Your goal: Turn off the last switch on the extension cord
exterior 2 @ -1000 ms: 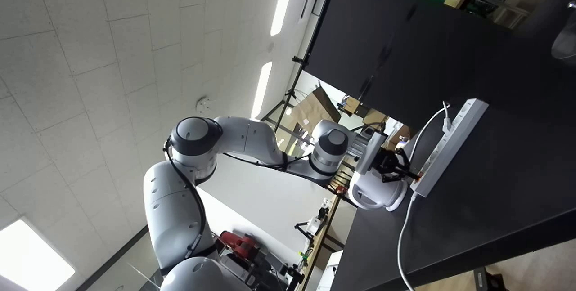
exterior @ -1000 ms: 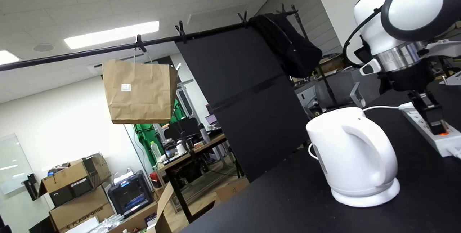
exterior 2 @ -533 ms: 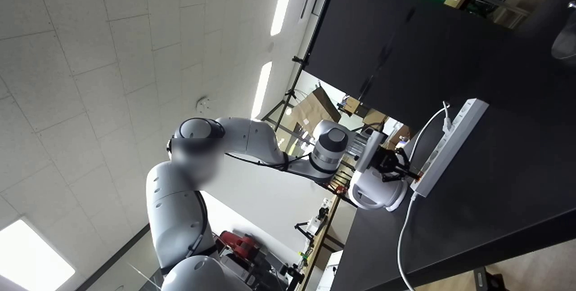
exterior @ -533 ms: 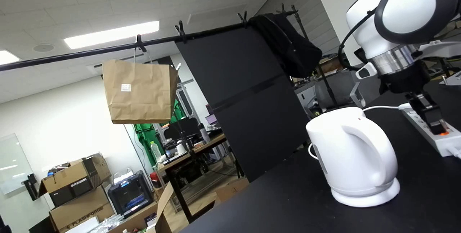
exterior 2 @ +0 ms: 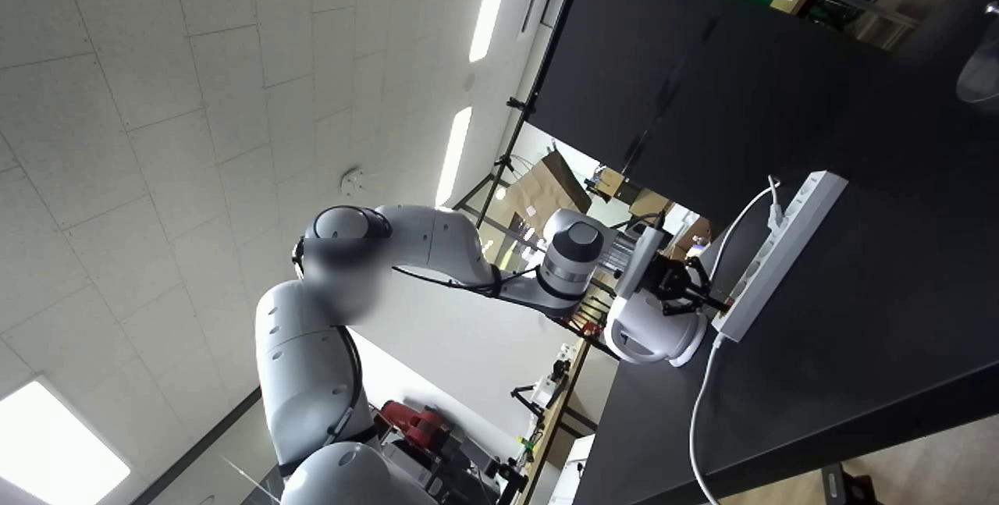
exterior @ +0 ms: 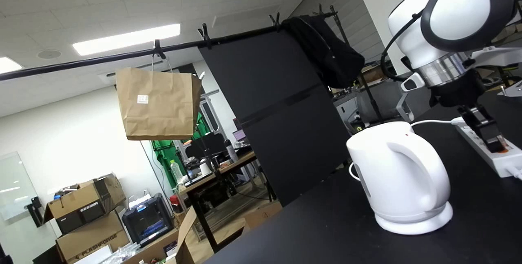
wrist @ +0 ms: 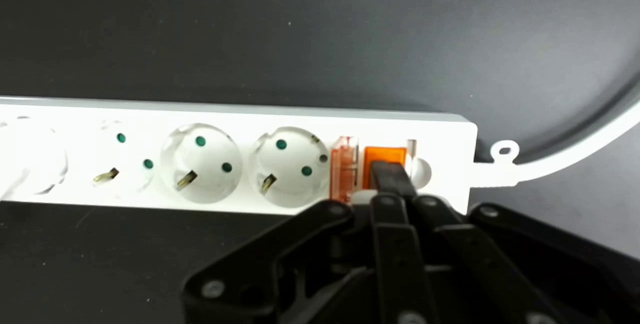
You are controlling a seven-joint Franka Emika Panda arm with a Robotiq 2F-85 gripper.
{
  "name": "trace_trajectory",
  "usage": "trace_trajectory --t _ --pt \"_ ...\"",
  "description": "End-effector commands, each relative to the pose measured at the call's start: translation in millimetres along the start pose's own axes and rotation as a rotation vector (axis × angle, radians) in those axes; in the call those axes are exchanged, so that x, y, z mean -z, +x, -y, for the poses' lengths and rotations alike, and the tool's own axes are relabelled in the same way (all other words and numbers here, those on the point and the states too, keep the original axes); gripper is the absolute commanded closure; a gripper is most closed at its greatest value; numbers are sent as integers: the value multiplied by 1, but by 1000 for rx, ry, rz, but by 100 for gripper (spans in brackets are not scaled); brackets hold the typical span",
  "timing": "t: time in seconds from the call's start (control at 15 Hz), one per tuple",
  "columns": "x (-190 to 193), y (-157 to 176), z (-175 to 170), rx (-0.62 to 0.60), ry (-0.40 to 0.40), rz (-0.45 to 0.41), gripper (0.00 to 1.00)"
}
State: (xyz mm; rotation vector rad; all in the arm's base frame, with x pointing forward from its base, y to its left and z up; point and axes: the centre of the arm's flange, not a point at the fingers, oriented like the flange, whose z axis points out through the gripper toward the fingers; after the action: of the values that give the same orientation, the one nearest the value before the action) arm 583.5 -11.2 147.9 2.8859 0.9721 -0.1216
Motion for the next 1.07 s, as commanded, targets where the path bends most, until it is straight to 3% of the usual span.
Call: trace_trajectory --t 0.0,0.6,1.0 --pt "-26 0 3 -63 -26 -28 100" --pt "-25 2 10 -109 -28 -43 100" --pt "38 11 8 -141 -47 -65 100"
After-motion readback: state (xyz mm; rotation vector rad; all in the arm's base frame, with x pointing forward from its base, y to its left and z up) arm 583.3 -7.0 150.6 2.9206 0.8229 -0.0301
